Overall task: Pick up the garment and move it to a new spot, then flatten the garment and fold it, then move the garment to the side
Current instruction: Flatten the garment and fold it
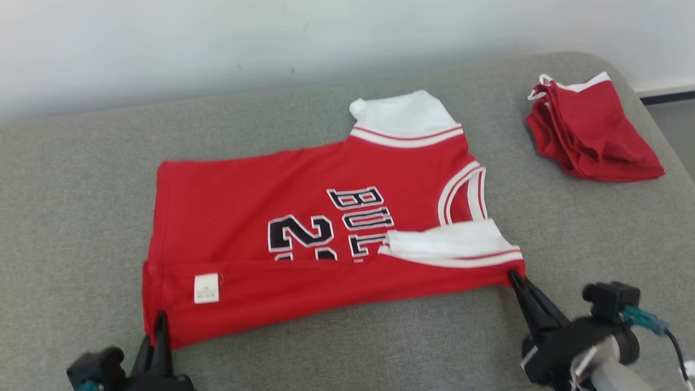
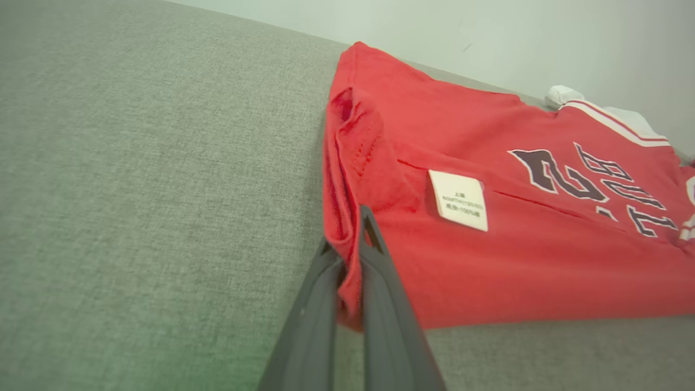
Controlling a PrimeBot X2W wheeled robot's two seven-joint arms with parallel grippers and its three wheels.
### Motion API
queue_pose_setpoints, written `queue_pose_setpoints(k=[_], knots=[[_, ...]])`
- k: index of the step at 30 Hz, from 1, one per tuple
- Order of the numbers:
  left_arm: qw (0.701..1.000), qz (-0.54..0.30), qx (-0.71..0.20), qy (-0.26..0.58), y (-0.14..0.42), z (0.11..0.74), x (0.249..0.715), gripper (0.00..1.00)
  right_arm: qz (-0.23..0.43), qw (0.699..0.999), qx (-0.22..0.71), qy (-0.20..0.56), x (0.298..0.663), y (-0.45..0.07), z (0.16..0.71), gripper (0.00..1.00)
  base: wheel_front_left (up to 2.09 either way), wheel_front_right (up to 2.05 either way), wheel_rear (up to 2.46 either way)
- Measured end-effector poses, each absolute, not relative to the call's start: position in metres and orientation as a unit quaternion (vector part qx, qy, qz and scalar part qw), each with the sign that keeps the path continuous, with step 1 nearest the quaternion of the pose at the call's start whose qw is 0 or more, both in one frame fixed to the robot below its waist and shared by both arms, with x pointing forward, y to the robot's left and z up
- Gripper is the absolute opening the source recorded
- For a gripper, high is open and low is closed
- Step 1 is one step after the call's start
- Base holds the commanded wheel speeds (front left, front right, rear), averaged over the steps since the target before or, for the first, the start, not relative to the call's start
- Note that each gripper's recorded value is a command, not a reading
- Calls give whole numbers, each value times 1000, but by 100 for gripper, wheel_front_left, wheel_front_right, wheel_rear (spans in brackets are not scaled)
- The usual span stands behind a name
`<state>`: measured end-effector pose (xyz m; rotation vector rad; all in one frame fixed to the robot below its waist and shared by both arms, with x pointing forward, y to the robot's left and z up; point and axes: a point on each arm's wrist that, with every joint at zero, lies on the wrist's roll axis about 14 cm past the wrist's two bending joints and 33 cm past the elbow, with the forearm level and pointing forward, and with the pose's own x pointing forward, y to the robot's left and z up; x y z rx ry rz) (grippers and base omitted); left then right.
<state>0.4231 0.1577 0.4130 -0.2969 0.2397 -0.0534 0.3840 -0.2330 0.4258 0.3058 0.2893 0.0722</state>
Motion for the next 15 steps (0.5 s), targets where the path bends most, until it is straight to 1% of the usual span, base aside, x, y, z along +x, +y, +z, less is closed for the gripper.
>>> queue_pose_setpoints(k=[3, 11, 12, 13, 14, 15], knots=[[980, -27, -150, 125, 158, 414, 407, 0, 42, 976, 153, 152, 367, -234, 424, 0, 0, 0, 0], [977, 4, -164, 139, 168, 411, 370, 0, 42, 964, 178, 195, 328, -228, 407, 0, 0, 0, 0], [977, 5, -163, 139, 168, 411, 368, 56, 41, 962, 183, 198, 326, -227, 406, 0, 0, 0, 0], [977, 6, -164, 138, 168, 412, 367, 100, 42, 963, 179, 195, 325, -227, 407, 74, 0, 0, 0], [976, 6, -168, 135, 166, 414, 366, 100, 48, 966, 166, 192, 324, -226, 409, 100, 0, 0, 0], [976, 7, -171, 131, 164, 416, 365, 100, 51, 968, 158, 188, 325, -226, 412, 100, 0, 0, 0]])
